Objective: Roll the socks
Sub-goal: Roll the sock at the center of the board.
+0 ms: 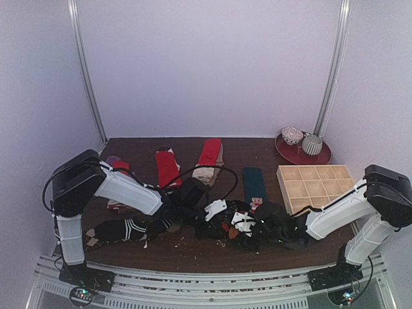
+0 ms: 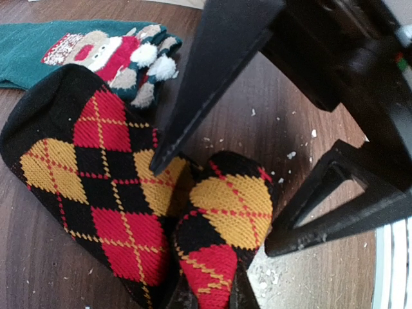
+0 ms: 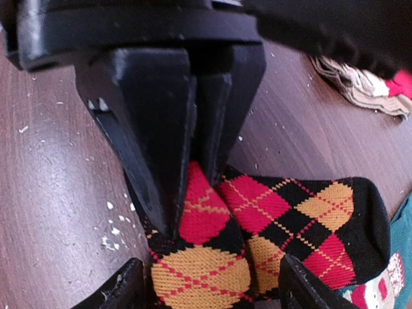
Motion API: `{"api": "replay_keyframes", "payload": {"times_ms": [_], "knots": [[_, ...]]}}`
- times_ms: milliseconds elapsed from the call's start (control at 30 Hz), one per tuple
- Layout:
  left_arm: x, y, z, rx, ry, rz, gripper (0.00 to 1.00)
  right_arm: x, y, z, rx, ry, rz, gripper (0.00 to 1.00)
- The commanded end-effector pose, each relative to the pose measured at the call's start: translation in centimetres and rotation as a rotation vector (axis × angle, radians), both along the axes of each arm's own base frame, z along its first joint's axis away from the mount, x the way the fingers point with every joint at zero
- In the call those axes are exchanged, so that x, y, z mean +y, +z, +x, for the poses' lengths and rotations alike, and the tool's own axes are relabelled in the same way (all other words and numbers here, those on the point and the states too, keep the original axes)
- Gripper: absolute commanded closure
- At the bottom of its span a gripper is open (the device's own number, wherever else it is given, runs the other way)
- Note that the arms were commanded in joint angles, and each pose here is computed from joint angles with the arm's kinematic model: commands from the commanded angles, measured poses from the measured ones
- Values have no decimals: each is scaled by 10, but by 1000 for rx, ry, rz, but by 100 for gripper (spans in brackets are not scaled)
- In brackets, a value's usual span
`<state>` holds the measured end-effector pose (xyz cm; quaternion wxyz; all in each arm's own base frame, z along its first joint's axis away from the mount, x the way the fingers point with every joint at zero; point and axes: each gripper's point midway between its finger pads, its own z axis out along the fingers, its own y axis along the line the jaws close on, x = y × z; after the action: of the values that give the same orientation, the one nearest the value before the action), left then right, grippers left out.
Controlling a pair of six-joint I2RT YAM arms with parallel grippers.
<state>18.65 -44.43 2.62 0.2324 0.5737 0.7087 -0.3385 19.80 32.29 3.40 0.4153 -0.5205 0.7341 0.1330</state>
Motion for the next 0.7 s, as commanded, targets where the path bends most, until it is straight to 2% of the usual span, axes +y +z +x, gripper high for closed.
{"api": "replay_keyframes", "payload": {"times_ms": [0, 133, 267, 433, 667], "knots": [[47, -69, -35, 152, -11, 254, 100, 9, 22, 5, -77, 7, 44, 28], [47, -70, -34, 152, -10, 255, 100, 13, 26, 1, -80, 40, 57, 31], [48, -69, -34, 152, -8, 254, 100, 14, 5, -3, -28, 56, 9, 40], [49, -70, -34, 156, -10, 256, 100, 10, -18, -5, 23, 41, -46, 45], [48, -69, -29, 135, 10, 256, 100, 6, -28, -7, 101, 2, -66, 73]]}}
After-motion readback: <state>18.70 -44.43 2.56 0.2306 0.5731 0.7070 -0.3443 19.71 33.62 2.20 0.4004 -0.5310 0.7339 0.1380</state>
